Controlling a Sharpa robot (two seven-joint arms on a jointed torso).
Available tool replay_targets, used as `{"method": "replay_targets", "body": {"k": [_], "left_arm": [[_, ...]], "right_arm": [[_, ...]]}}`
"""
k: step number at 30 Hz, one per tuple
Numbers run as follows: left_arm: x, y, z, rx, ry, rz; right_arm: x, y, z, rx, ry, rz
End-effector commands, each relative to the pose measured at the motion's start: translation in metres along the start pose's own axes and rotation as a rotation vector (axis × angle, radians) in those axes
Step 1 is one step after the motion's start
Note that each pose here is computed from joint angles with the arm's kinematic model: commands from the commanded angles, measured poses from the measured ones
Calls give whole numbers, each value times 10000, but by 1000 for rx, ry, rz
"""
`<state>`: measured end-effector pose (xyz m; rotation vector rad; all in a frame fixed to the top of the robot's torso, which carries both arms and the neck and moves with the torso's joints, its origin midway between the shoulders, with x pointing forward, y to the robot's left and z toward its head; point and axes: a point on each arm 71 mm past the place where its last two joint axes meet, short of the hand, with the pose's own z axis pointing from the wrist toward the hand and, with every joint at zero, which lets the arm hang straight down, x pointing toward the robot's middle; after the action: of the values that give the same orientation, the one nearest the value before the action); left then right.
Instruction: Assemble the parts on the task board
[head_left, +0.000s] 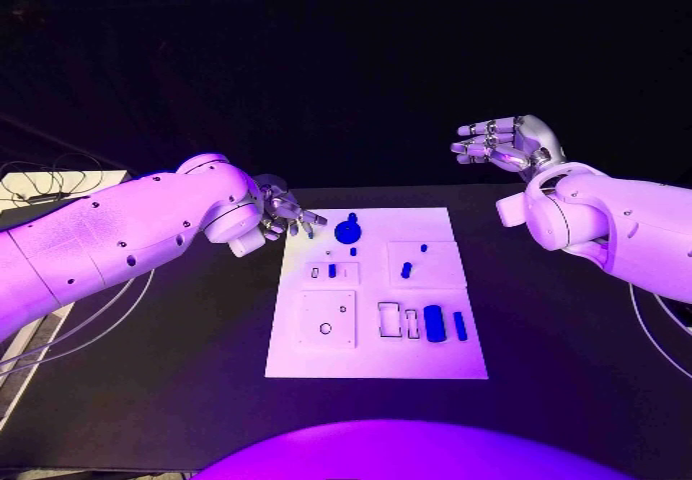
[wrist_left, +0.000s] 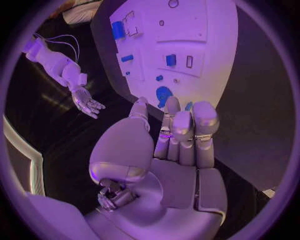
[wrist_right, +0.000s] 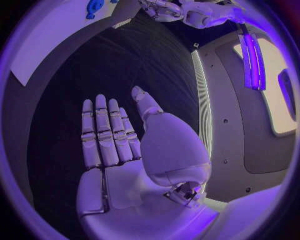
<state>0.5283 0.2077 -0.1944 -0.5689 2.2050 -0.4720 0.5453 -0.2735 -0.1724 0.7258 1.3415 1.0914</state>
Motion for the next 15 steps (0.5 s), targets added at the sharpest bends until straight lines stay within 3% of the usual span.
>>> {"method": "replay_targets", "body": {"k": [1, 15], "left_arm": [[-16, -19, 61, 7, 23, 31], [-141, 110, 408, -100, -41, 60]], "right_arm": [[5, 4, 4, -6, 7, 4], [0, 9, -13, -8, 8, 7]]}}
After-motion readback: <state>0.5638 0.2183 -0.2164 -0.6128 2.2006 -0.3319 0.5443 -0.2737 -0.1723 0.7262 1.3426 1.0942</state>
